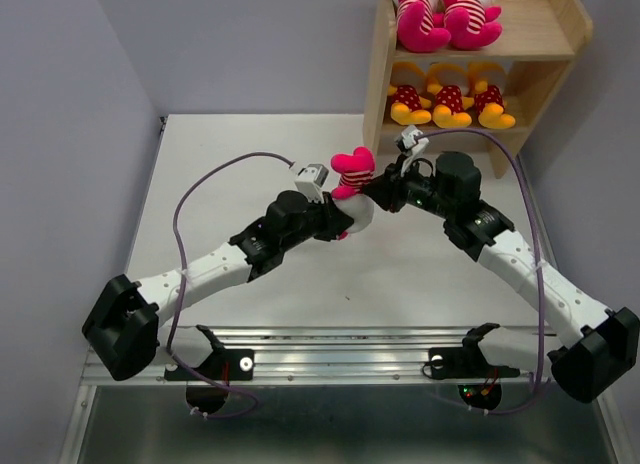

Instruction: Place and organize the stuffed toys onto the shelf

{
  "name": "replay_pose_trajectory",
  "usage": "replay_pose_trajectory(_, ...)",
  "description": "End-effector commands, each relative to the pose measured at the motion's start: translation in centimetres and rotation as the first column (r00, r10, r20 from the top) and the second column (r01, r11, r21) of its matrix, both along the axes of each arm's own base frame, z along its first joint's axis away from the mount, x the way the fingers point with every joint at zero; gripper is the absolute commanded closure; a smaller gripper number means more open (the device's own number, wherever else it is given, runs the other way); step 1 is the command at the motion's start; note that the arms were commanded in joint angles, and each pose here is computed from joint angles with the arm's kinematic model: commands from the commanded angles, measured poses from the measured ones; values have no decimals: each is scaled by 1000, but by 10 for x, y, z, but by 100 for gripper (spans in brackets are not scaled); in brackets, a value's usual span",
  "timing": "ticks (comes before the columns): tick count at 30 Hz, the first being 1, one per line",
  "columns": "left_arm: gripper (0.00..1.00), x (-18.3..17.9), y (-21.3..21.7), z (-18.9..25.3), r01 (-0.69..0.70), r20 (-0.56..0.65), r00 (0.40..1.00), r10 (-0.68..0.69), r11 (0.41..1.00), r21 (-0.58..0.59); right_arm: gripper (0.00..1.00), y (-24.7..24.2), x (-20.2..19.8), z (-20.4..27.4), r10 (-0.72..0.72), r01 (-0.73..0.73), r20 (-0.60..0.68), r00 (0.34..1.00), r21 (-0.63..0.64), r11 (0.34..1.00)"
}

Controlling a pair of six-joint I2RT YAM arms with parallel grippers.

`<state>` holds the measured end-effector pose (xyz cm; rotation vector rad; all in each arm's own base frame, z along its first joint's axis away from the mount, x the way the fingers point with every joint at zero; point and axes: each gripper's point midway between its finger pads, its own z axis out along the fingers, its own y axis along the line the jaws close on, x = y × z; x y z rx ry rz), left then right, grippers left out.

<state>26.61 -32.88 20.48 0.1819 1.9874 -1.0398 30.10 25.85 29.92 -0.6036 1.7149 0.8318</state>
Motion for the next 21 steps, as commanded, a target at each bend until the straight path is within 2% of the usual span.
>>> replay_pose_trajectory(1, 100, 27, 44, 30, -147, 241, 966, 92, 964, 222, 66, -11, -26, 33, 136, -106, 259, 956, -128, 986)
replay_pose_trajectory(2, 100, 27, 53, 38, -163, 280, 956, 87, 951, 262, 52, -15, -29, 31, 177, -115, 322, 930, -204, 972)
replay_pose_trajectory(4, 100, 29, 66, 47, -172, 389, 921, 17, 914, 368, 33, -21, -39, 41, 225, -128, 398, 889, -256, 958)
replay_pose_trajectory(5, 100, 27, 74, 53, -179, 424, 905, -9, 898, 402, 6, -25, -41, 36, 261, -130, 414, 872, -317, 939)
replay_pose_trajectory(6, 100, 26, 78, 55, -173, 452, 890, -54, 879, 445, 2, -26, -44, 36, 284, -141, 418, 863, -340, 930)
replay_pose_trajectory(7, 100, 23, 81, 55, -158, 470, 876, -110, 855, 494, 0, -27, -45, 40, 303, -145, 428, 851, -364, 920)
replay_pose_trajectory(8, 100, 23, 86, 55, -141, 501, 838, -215, 801, 582, 0, -28, -49, 33, 330, -163, 405, 853, -393, 905)
replay_pose_trajectory(9, 100, 16, 88, 49, -93, 471, 830, -299, 759, 645, 0, -27, -54, 33, 391, -188, 436, 810, -438, 879)
replay_pose_trajectory(11, 100, 13, 91, 43, -56, 450, 792, -412, 685, 727, 0, -28, -61, 29, 449, -213, 451, 772, -481, 850)
replay_pose_trajectory(12, 100, 10, 94, 35, -27, 415, 762, -498, 616, 787, 0, -26, -63, 30, 484, -221, 477, 734, -506, 834)
replay_pose_trajectory(14, 100, 7, 97, 25, 0, 371, 724, -581, 538, 843, 0, -25, -65, 26, 531, -237, 484, 696, -543, 805)
replay_pose_trajectory(15, 100, 1, 96, 15, 30, 341, 671, -659, 483, 875, 0, -22, -65, 27, 565, -244, 502, 655, -567, 787)
replay_pose_trajectory(17, 100, -1, 102, 2, 27, 314, 632, -708, 426, 904, 0, -21, -69, 20, 617, -273, 487, 619, -603, 750)
replay_pose_trajectory(18, 100, -1, 106, 6, -7, 328, 599, -731, 405, 914, 0, -17, -72, 21, 671, -282, 507, 541, -642, 713)
replay_pose_trajectory(20, 100, -4, 106, 3, -20, 342, 558, -756, 400, 916, 0, -18, -81, 8, 734, -321, 470, 490, -686, 653)
replay_pose_trajectory(21, 100, -6, 108, 10, -46, 362, 518, -776, 397, 917, 0, -15, -82, 8, 765, -325, 477, 434, -708, 626)
